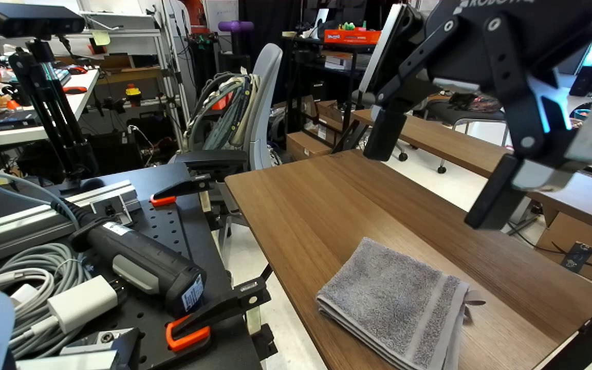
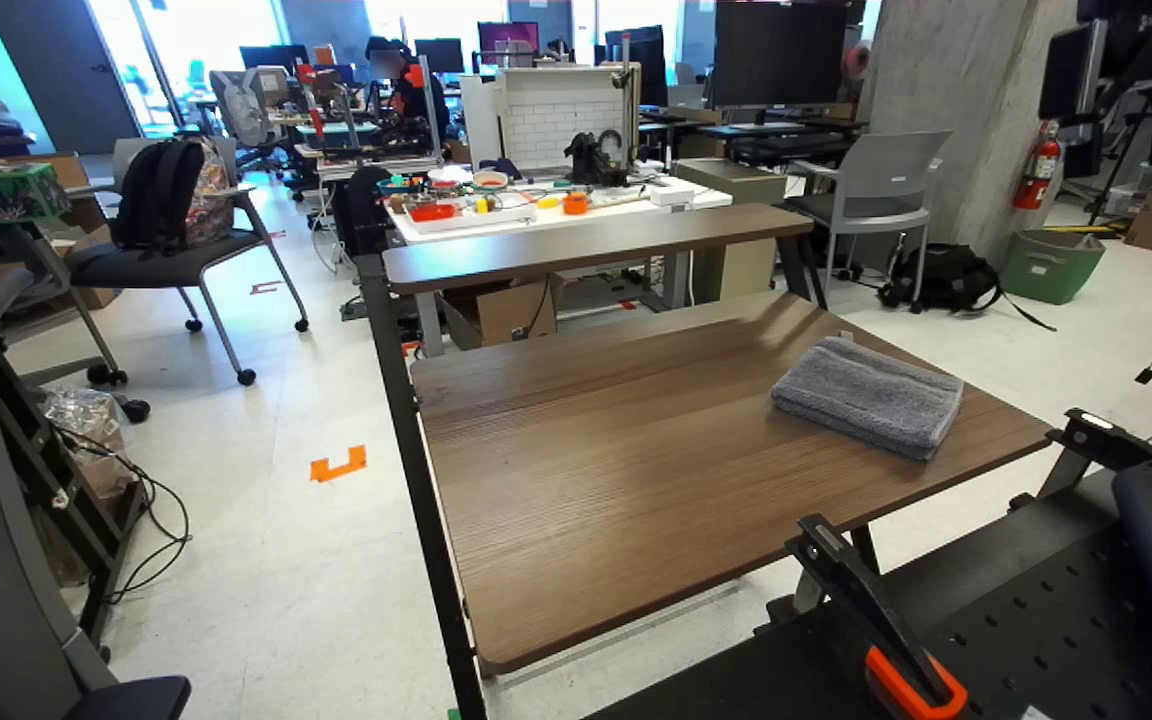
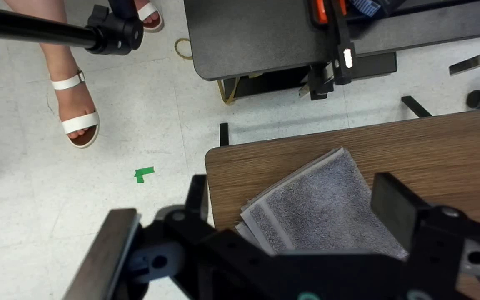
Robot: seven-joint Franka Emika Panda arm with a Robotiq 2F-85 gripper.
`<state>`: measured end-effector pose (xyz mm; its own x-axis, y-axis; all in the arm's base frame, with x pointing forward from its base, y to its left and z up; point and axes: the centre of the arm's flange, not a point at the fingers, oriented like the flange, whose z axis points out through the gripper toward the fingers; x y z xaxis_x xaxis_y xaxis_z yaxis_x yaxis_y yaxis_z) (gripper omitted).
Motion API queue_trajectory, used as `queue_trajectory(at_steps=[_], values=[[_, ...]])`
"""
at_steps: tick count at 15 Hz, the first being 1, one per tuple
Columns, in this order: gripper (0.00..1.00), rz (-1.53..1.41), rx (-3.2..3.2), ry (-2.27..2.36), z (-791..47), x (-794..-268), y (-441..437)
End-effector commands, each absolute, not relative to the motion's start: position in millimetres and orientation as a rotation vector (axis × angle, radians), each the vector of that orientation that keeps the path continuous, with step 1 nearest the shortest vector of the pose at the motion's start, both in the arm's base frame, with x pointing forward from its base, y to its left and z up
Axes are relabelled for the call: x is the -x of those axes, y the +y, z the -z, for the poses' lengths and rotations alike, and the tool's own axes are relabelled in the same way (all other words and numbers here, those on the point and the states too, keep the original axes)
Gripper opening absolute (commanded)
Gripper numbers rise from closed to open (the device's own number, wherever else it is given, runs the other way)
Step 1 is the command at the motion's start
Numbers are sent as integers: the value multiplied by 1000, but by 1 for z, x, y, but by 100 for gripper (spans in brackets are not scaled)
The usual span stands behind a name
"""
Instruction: Use the towel to wipe on the table
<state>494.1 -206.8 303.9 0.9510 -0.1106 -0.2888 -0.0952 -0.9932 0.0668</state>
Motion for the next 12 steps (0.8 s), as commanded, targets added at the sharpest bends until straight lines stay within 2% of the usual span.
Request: queue_trajectory(at_steps=[1, 12], values=[[100, 456, -3051, -161, -304, -494, -207], [100, 376, -3099, -166, -265, -536, -171]])
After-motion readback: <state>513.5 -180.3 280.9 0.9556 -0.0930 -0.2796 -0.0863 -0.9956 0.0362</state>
